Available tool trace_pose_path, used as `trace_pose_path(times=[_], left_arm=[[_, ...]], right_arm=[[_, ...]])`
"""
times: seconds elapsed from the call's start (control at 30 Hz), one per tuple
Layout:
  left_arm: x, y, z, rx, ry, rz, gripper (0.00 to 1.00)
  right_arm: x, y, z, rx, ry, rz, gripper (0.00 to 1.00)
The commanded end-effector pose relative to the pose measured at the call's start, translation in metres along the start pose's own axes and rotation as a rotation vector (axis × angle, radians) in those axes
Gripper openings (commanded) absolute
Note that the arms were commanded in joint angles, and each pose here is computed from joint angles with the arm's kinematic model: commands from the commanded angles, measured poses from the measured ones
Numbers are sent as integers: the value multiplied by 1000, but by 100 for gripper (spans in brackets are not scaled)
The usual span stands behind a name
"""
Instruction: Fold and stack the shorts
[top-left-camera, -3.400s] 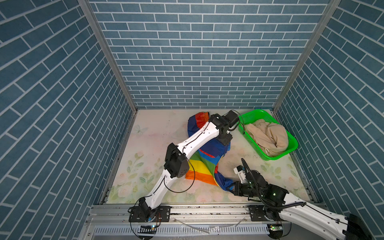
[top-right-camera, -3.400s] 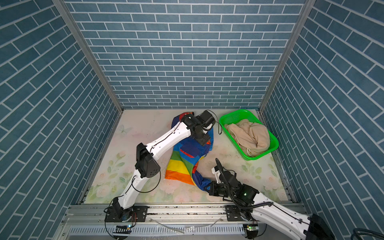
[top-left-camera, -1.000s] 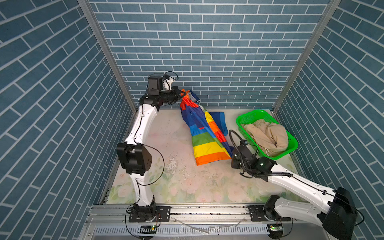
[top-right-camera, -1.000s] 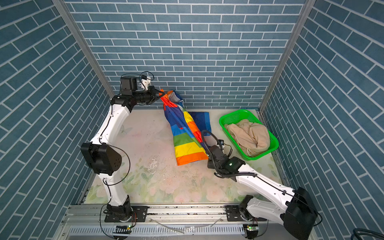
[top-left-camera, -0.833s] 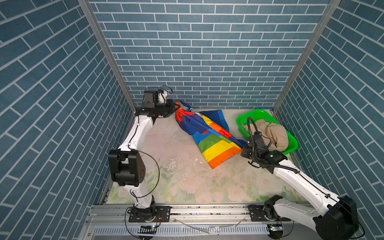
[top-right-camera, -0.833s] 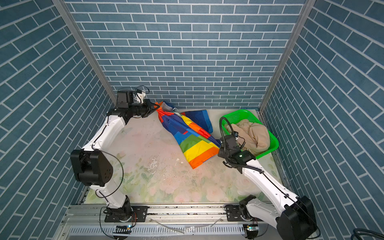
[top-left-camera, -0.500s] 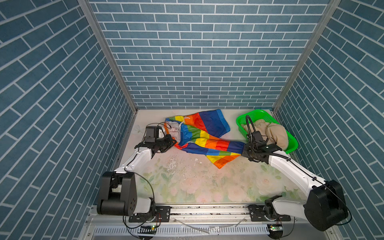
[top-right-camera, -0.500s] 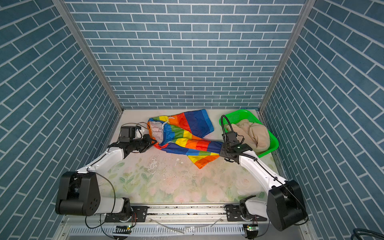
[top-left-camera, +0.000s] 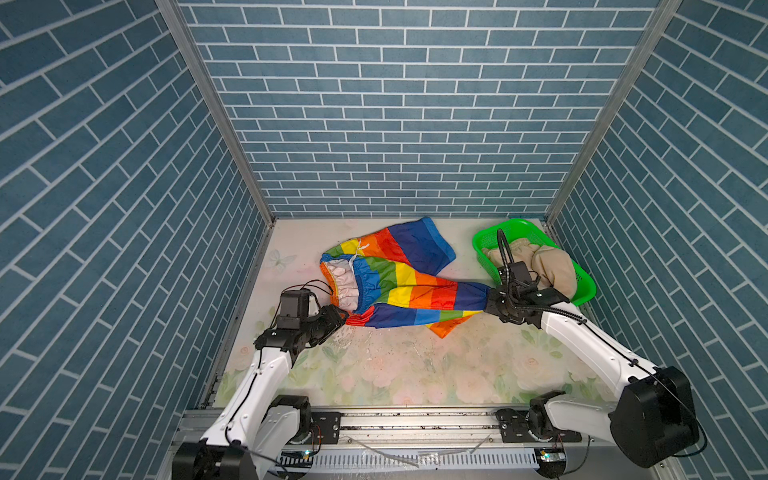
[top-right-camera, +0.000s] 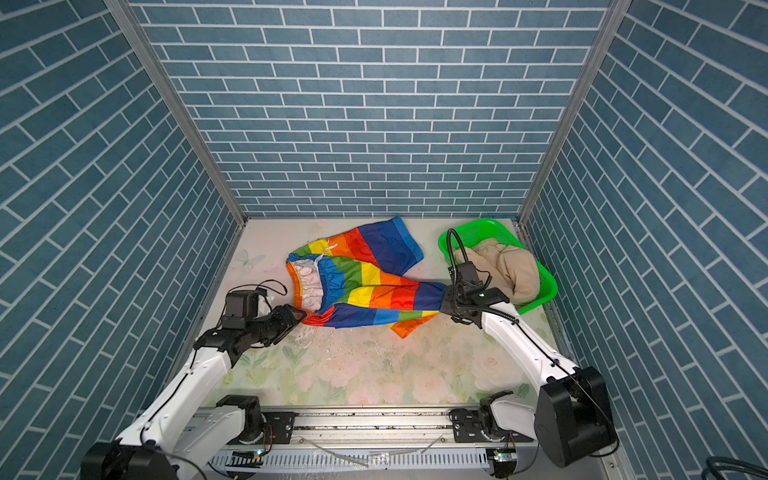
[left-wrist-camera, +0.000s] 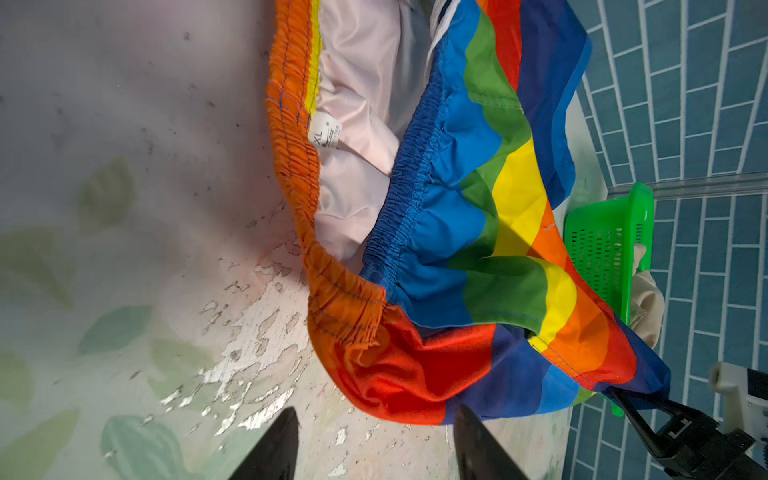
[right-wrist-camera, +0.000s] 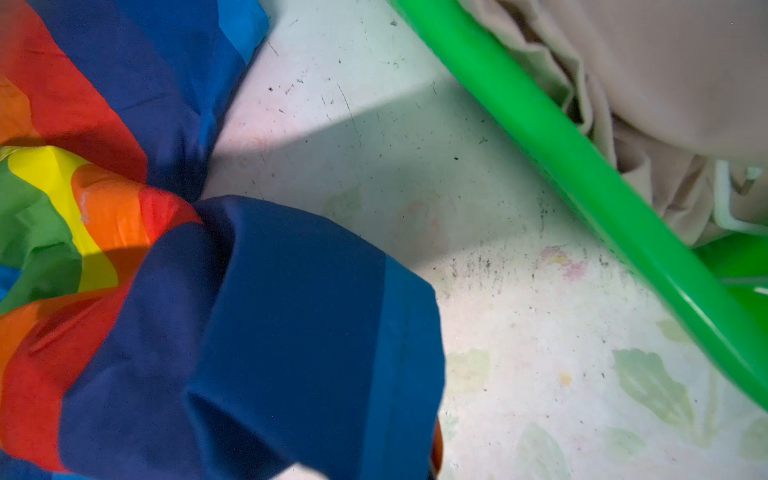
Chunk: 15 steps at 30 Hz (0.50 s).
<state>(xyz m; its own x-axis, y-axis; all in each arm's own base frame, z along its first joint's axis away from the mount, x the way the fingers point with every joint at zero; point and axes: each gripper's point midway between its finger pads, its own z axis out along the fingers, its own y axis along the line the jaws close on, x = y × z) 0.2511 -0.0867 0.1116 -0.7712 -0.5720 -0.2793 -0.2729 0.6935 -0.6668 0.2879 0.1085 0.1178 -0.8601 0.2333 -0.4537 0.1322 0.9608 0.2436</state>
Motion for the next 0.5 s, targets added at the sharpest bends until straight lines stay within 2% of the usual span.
trace_pose_path(times=[0.0,0.1,0.17,0.3,0.47], left_arm=[[-13,-3,-7,-32,-54,0,59],[-30,-19,7,6,-68,1,49],[-34,-34,21,4,-55,42,46],[-27,-62,57,-7,16,139,46],[-13,-54,93,-47,98,154,48]], right_arm=[[14,-7,0,5,37,-16,0],[23,-17,1,49,64,0,0],[32,-32,0,122,95,20,0],[58,-50,4,182,166,48,0],[79,-63,10,216,200,67,0]])
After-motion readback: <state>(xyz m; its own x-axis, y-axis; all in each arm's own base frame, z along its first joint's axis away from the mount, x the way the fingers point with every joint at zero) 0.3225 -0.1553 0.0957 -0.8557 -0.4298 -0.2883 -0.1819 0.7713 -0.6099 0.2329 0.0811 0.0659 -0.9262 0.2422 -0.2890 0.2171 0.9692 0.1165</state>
